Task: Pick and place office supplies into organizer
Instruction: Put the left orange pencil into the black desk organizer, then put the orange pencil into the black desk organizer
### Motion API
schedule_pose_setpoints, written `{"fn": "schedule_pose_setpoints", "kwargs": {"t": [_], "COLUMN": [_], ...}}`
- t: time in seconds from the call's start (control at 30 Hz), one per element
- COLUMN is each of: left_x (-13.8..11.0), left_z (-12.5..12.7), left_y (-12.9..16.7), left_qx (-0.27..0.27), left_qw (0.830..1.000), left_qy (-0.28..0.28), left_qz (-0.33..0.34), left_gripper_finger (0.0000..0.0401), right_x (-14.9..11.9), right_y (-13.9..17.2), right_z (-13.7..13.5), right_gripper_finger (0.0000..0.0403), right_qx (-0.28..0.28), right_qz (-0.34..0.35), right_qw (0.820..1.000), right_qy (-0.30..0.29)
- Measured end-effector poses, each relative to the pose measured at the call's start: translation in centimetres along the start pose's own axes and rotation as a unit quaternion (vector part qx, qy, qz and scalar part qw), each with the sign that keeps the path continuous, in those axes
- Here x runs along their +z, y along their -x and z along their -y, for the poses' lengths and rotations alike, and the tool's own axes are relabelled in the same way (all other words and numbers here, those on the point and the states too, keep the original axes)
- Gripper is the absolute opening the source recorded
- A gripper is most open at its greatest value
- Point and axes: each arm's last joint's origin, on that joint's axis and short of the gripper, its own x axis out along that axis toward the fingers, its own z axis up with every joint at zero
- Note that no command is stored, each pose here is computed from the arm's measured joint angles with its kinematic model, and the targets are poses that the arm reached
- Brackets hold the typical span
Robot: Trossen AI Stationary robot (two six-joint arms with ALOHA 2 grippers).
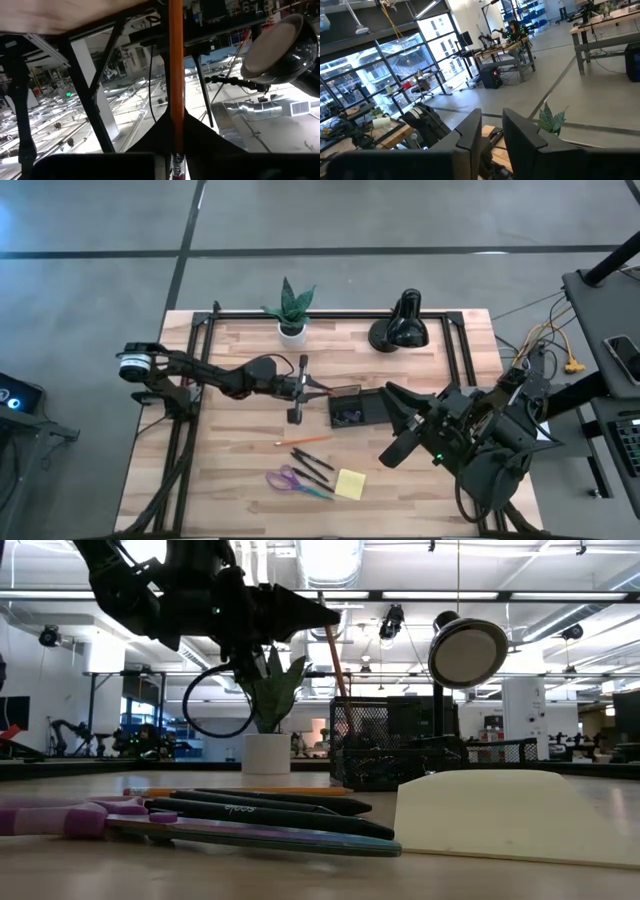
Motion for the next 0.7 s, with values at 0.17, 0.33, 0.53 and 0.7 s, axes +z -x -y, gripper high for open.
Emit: {"fn": "schedule_pose_setpoints", "kwargs": {"t": [0.17,0.33,0.53,0.7], "left_x": [-0.1,-0.4,-1.3,-3.5], "left_z": [0.2,0.4,0.7,0.9], "left_y": [0.1,0.1,0.2,0.7], "left_qx": [0.006,0.013,0.004,-0.029], "left_qw": [1.0,0.999,0.997,0.972], "left_qy": [0.001,0.005,-0.006,-0.154], "left_qz": [-0.011,-0.033,-0.078,-0.172], "left_gripper_finger": [0.0051,0.0114,0.0174,0.0195], "right_x": [0.0,0.0,0.0,0.0], "right_y": [0.0,0.0,0.0,0.0], "right_z": [0.0,0.0,0.0,0.0], "right_gripper_finger": [0.0069,0.0076,0.0079,0.0072], "right_qx": [0.0,0.0,0.0,0.0], "right_qz": [0.0,0.0,0.0,0.0], "right_qw": [1.0,1.0,1.0,1.0], "right_qy": [0.0,0.0,0.0,0.0]}}
